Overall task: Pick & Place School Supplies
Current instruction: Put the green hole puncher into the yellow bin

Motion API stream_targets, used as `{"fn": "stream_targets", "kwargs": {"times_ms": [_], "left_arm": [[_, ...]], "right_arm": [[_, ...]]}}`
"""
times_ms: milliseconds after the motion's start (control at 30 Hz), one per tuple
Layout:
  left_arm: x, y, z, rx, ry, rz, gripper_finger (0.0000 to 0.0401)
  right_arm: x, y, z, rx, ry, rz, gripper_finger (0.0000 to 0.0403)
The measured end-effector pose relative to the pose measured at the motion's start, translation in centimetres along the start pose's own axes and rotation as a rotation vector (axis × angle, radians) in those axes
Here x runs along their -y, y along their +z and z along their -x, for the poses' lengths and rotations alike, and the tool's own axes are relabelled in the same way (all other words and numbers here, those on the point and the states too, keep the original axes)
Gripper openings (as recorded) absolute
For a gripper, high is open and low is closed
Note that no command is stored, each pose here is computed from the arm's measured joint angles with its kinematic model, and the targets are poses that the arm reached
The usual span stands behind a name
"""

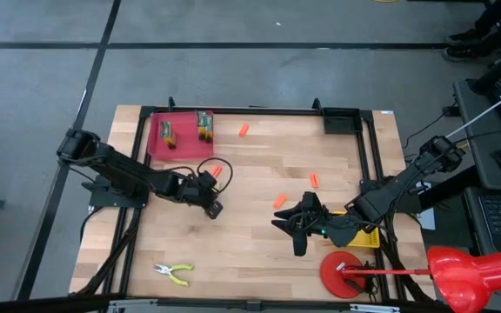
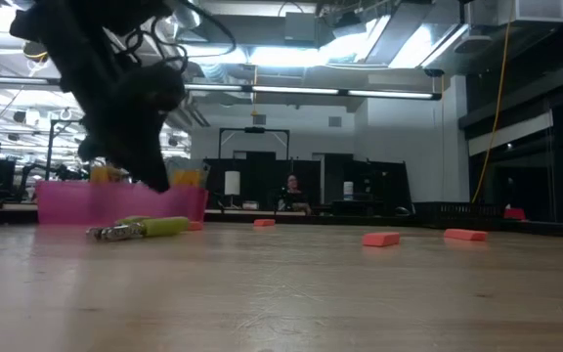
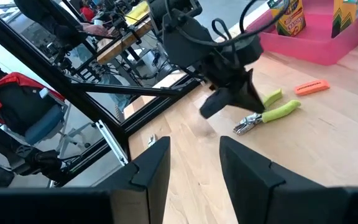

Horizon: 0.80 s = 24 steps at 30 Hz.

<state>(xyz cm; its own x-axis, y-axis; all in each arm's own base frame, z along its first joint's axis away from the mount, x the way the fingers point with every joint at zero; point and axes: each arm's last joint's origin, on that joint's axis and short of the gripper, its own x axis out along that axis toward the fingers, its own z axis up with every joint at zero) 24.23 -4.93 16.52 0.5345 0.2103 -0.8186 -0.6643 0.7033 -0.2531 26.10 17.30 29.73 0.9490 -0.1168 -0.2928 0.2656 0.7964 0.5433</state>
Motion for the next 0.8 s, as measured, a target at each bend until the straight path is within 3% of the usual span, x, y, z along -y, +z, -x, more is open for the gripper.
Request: {"fn": "stream_targets", "kwargs": {"times_ms": [133,367,800], "left_arm": [[0.2,0.1,-0.1,-0.009,-0.027,-0.027,0.0075],[-1.0,0.6,-0.4,-0.010,0.059,-0.032,0.0148],[-1.3,0.4,-4.6,-0.114,0.072,-0.021,0.0148]], "right_arm": [[0.0,0.0,0.0,0.011,-0.010,0.010,0.0144],[0.0,0.1,0.0,0.016,-0.008,0.021,0.0144],[-0.1,0.1,0.1,0.027,-0.007,0.015,0.0144]]}}
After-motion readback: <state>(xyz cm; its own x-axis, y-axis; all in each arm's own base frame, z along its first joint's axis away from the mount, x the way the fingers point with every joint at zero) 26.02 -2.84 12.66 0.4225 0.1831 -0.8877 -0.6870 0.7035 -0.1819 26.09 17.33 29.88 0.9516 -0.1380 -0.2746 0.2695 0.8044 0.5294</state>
